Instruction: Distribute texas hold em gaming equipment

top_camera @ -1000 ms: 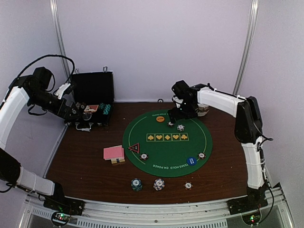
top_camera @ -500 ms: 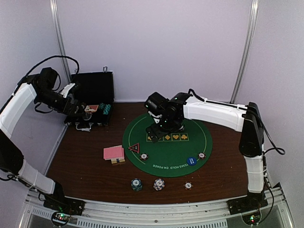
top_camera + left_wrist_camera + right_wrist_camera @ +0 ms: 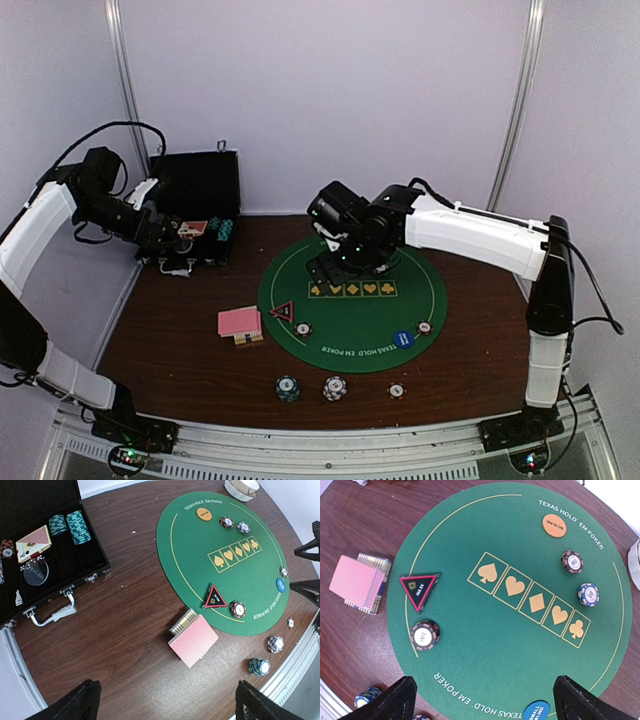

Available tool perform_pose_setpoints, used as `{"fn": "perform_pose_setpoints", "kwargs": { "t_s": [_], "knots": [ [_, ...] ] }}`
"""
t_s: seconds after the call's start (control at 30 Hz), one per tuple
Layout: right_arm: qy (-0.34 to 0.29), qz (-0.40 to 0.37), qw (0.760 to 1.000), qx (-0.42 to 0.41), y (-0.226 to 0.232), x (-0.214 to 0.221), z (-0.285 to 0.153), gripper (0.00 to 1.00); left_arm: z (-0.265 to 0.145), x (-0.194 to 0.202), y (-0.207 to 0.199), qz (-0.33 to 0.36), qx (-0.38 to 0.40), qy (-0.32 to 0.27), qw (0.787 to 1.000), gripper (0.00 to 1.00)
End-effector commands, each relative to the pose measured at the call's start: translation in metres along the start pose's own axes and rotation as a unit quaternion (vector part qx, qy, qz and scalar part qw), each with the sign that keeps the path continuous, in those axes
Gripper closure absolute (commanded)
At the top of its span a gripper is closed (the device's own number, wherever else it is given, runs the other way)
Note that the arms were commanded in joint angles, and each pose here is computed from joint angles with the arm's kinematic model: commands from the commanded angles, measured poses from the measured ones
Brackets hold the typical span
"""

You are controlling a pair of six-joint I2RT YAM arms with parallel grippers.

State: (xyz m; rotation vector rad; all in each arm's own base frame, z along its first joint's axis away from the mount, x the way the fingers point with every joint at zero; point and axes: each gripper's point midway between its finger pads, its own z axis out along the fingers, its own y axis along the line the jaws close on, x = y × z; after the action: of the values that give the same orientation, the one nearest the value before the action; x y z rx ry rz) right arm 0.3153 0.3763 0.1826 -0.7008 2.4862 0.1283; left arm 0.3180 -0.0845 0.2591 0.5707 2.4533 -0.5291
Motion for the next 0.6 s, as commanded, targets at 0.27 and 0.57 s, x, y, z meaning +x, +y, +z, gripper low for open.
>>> {"fn": "perform_pose_setpoints", "kwargs": {
  "t_s": [0.27,0.57],
  "knots": [
    [0.037,-0.032,0.998,-0.041,0.048,0.035,-0.027,0.01,0.016,-0.015,0.001,0.019,0.027,-0.037,0.999,0.02],
    [0.040,-0.046,0.997,-0.053,0.071,0.062,-0.045,0.01,0.016,-0.010,0.000,0.028,0.014,-0.023,0.999,0.03]
  ]
}}
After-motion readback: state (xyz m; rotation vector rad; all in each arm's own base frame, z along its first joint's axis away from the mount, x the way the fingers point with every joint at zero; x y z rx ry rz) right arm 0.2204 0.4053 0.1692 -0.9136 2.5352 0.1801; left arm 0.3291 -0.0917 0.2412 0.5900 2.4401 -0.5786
